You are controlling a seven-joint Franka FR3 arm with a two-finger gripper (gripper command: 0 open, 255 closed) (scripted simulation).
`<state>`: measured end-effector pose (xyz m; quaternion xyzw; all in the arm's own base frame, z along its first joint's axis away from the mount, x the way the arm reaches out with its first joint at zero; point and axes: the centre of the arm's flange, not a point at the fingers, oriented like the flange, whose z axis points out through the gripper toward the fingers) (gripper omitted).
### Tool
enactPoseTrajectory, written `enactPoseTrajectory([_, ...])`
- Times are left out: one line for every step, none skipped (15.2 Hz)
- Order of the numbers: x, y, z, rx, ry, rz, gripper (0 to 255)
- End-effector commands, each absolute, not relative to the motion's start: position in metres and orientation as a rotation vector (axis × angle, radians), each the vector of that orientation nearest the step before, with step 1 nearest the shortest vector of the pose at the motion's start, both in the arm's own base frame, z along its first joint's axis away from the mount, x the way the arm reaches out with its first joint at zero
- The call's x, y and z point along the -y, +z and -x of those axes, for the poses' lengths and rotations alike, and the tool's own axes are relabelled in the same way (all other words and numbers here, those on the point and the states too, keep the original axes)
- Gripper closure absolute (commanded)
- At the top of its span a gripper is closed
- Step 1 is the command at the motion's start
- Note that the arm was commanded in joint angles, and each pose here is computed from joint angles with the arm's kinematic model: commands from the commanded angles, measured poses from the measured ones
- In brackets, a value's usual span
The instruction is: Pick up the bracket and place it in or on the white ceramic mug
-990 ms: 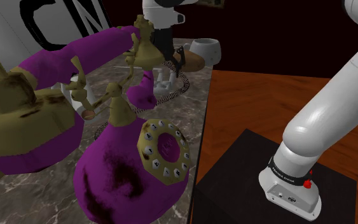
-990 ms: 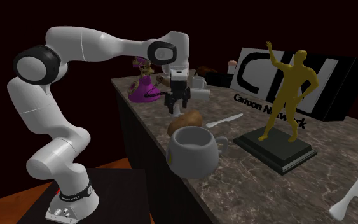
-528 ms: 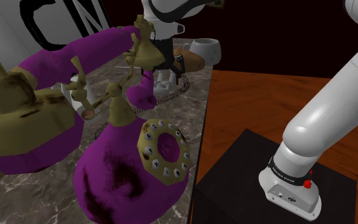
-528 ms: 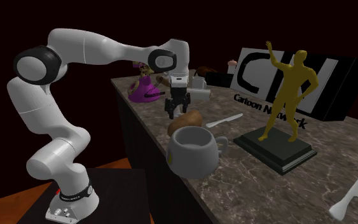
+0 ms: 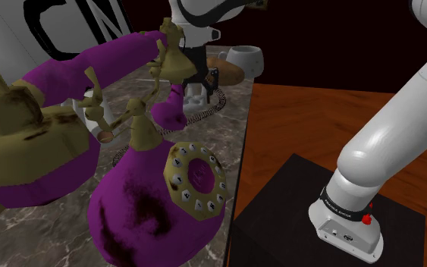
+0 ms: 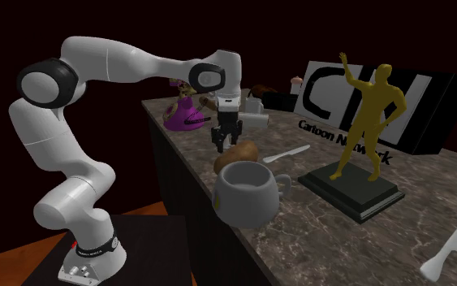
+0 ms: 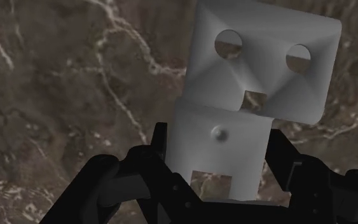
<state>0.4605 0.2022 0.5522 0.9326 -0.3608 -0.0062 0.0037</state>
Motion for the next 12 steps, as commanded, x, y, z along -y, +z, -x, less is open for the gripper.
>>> enactPoseTrajectory([-0.202, 0.552, -0.46, 1.13, -0.02, -2.923, 255])
enactPoseTrajectory([-0.202, 0.552, -0.46, 1.13, -0.02, -2.923, 255])
enactPoseTrajectory([-0.202, 0.552, -0.46, 1.13, -0.02, -2.923, 255])
enactPoseTrajectory([-0.202, 0.552, -0.46, 1.13, -0.02, -2.923, 255])
enactPoseTrajectory([-0.202, 0.552, -0.461, 1.13, -0.02, -2.923, 255])
enactPoseTrajectory([-0.202, 0.552, -0.461, 1.13, -0.02, -2.923, 255])
enactPoseTrajectory([-0.202, 0.552, -0.46, 1.13, -0.02, -2.923, 255])
enactPoseTrajectory([-0.202, 0.557, -0.46, 1.13, -0.02, -2.923, 255])
enactPoseTrajectory([-0.202, 0.562, -0.46, 1.13, -0.02, -2.923, 255])
enactPoseTrajectory([-0.202, 0.568, -0.46, 1.13, -0.02, -2.923, 255])
enactPoseTrajectory([-0.202, 0.573, -0.46, 1.13, -0.02, -2.923, 255])
enactPoseTrajectory([-0.202, 0.578, -0.46, 1.13, -0.02, -2.923, 255])
